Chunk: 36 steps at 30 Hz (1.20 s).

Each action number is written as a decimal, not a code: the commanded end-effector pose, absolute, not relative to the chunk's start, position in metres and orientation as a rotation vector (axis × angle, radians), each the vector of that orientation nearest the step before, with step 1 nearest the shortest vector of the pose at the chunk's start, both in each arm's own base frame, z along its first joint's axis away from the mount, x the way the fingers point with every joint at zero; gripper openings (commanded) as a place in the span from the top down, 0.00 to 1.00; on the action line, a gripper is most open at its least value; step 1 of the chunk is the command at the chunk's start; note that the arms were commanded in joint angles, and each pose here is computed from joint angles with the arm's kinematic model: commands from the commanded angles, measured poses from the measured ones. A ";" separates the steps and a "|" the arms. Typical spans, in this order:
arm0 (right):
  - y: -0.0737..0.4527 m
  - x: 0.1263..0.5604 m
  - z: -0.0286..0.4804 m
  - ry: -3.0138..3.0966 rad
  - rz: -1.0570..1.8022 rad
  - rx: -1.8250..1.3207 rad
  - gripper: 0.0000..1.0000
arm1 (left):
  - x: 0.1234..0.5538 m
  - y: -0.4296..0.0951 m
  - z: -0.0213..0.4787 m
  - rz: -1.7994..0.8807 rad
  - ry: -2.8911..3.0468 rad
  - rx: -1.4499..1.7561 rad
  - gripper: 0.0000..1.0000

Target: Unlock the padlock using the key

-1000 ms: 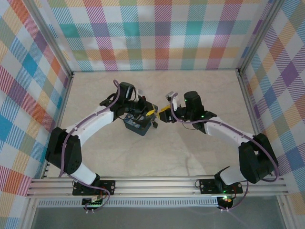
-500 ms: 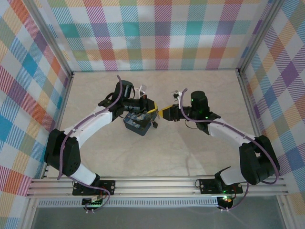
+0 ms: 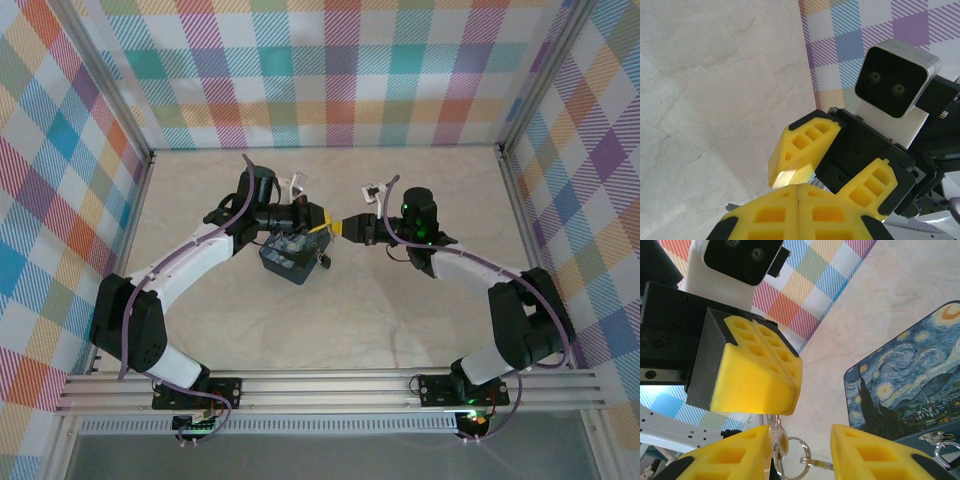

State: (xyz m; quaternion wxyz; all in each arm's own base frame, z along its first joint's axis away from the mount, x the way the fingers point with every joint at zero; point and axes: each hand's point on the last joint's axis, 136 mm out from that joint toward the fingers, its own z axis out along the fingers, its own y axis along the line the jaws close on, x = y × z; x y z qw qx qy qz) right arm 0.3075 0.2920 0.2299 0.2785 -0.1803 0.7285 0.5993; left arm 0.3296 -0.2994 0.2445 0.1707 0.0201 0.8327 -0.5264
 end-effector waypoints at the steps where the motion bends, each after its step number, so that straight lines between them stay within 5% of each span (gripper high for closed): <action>1: 0.293 0.303 0.242 1.889 1.685 -0.495 0.67 | 0.328 -0.297 0.259 -1.524 2.301 0.105 1.00; 29: 0.301 0.295 0.246 1.859 1.824 -0.522 0.79 | 0.335 -0.295 0.267 -1.546 2.253 0.073 1.00; 36: 0.304 0.293 0.246 1.849 1.840 -0.527 0.95 | 0.337 -0.293 0.266 -1.545 2.250 0.055 1.00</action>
